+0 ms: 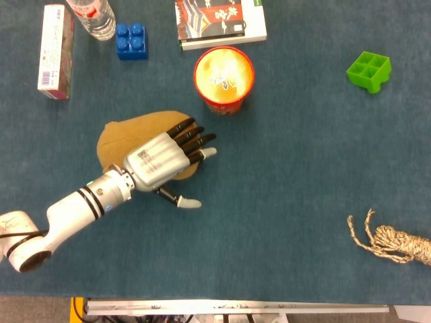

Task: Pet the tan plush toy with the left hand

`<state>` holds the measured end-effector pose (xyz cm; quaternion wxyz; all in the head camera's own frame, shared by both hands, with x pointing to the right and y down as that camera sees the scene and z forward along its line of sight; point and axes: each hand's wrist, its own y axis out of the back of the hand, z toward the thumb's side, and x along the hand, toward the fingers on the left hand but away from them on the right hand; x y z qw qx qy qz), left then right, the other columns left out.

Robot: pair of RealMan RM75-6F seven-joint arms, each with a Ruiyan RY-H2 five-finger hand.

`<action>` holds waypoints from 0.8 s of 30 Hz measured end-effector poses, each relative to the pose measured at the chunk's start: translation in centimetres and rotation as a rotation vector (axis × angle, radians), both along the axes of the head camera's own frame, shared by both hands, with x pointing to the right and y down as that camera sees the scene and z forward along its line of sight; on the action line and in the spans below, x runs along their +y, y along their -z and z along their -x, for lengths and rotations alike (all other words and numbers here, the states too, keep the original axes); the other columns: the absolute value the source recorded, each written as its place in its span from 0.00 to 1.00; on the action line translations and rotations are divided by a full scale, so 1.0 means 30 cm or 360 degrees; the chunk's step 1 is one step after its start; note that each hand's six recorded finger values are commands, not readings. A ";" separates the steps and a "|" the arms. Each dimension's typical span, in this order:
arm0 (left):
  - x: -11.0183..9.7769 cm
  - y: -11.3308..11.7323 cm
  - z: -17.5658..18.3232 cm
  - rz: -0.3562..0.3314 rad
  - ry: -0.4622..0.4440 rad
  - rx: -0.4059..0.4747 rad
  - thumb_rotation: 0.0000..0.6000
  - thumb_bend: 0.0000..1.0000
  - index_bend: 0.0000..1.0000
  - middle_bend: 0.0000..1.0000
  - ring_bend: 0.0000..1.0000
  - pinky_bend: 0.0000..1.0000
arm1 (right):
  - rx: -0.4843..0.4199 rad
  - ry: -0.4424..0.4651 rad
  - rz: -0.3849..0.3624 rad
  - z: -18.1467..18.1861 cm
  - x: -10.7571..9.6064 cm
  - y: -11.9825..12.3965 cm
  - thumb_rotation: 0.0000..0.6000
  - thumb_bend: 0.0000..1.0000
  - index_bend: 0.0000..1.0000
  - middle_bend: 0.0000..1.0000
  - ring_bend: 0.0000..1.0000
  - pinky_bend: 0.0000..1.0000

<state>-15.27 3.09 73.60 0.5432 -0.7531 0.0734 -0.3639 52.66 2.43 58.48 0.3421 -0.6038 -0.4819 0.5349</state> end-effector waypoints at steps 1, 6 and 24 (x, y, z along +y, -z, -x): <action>-0.008 -0.004 0.003 -0.0002 0.0012 -0.0011 0.00 0.00 0.10 0.04 0.02 0.00 | 0.0001 -0.0001 0.0000 -0.002 0.001 0.001 1.00 0.00 0.00 0.08 0.00 0.00; -0.061 -0.008 0.029 -0.0018 0.0101 -0.0044 0.00 0.00 0.10 0.04 0.02 0.00 | 0.0000 -0.0002 0.0002 -0.005 0.004 0.001 1.00 0.00 0.00 0.08 0.00 0.00; 0.022 0.009 0.026 -0.0002 -0.0012 -0.0092 0.00 0.00 0.10 0.04 0.02 0.00 | 0.0000 -0.0006 0.0001 -0.007 0.011 0.000 1.00 0.00 0.00 0.08 0.00 0.00</action>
